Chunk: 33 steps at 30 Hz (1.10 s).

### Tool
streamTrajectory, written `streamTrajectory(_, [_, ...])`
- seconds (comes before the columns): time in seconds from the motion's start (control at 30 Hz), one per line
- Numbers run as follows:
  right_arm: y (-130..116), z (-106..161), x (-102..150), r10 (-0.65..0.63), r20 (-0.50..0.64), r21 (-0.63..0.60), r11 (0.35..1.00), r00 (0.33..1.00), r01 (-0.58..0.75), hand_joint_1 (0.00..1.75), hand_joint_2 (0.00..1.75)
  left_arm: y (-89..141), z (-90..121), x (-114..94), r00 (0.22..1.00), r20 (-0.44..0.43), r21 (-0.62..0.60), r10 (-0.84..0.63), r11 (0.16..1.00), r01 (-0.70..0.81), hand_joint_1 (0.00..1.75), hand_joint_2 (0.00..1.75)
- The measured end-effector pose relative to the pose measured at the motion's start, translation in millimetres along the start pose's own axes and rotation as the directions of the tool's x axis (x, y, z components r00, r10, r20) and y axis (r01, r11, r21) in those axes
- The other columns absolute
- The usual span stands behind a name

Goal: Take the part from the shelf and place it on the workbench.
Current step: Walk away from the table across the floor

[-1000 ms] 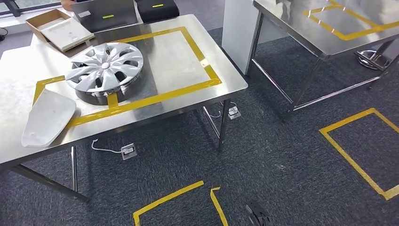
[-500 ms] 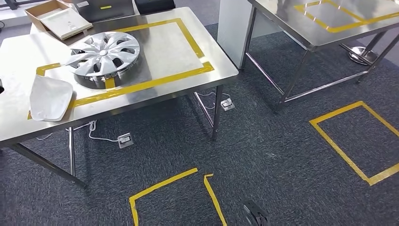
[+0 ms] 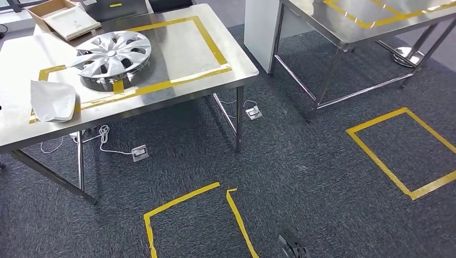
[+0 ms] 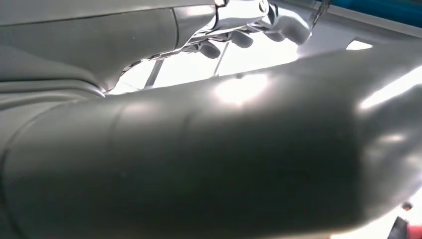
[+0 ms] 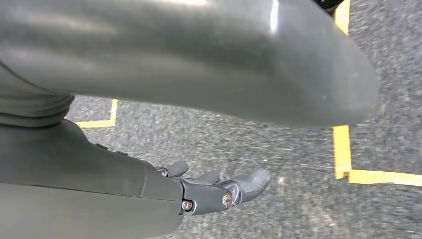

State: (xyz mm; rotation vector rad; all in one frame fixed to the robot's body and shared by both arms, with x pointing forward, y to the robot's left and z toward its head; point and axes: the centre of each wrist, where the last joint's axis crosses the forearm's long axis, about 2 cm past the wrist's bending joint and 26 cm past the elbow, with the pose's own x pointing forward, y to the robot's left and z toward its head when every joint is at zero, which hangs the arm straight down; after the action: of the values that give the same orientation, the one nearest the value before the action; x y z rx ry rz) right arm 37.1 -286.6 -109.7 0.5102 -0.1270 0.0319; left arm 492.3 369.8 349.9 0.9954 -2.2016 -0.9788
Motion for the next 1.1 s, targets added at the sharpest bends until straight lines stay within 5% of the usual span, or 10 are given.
streamTrajectory(0.27, [-8,5,-3,0.013,-0.048,-0.004,1.000,0.999,-0.013,0.00,0.00,2,7,-6,1.000,-0.014,0.004,-0.008,1.000,0.008,0.00,0.00])
streamTrajectory(0.63, [-21,12,0,0.026,-0.075,-0.033,0.999,0.997,-0.029,0.00,0.00,-1,45,-29,0.997,-0.081,0.001,-0.015,1.000,0.015,0.00,0.00])
streamTrajectory(1.1, [-29,17,-2,0.006,-0.062,-0.050,0.999,0.998,-0.009,0.00,0.00,-44,136,-56,0.937,-0.335,-0.105,0.095,0.985,-0.137,0.00,0.00])
